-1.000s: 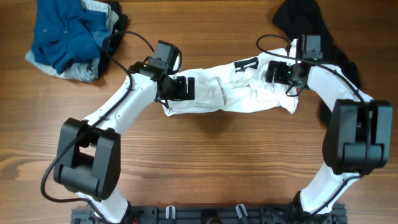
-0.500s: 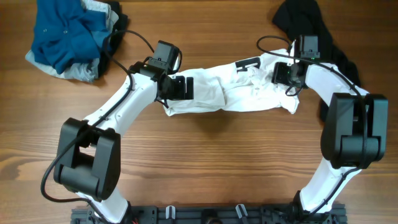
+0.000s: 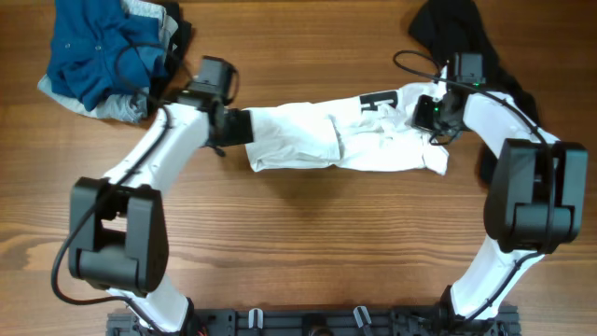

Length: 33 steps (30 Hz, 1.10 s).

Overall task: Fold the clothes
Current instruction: 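Release the left gripper and fold the right end leftward with the right gripper, then press the folded white bundle down with the right gripper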

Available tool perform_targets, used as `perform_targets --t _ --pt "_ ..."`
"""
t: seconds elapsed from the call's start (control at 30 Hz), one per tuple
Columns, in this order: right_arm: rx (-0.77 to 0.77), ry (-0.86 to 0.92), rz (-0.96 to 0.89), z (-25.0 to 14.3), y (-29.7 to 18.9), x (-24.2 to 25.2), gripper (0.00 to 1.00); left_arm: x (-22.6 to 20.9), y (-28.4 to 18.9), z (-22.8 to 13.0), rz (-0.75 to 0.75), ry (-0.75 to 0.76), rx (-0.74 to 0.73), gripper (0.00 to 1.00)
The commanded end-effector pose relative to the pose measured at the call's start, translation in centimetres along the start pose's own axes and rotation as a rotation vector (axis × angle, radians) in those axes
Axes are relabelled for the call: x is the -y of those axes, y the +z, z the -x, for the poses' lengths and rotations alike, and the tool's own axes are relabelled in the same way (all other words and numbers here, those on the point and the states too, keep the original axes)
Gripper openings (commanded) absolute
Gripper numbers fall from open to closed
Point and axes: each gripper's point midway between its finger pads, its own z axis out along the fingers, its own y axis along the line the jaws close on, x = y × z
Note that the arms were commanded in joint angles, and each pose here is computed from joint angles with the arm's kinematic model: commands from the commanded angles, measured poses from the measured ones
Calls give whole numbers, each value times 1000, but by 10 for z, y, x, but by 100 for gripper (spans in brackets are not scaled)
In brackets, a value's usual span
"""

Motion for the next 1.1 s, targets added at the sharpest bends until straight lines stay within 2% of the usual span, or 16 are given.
perform_targets --t 0.0,0.23,0.37,0.7,0.93,0.97,1.0,1.03,1.07 --pt "84 -48 53 26 -50 -2 4 -39 1 8 50 -74 -9 100" --pt "237 -119 84 53 -150 -24 4 -82 3 13 80 -129 -21 100" --pt "242 -188 113 50 -174 -45 4 -95 3 14 88 -163 -22 100" --pt "189 -420 215 8 -164 -151 4 -100 3 14 91 -177 -21 100" --pt "97 -528 241 -28 -115 -212 4 -100 3 14 91 -177 -22 100" --pt "75 -540 241 -34 -105 -218 6 -100 3 14 91 -177 -22 100" --pt "52 -544 240 -41 -95 -223 13 -100 3 14 91 -177 -22 100" --pt "29 -550 239 -48 -85 -228 22 -100 3 14 91 -177 -22 100" --pt "12 -562 244 -54 -79 -232 38 -100 3 14 91 -176 -21 100"
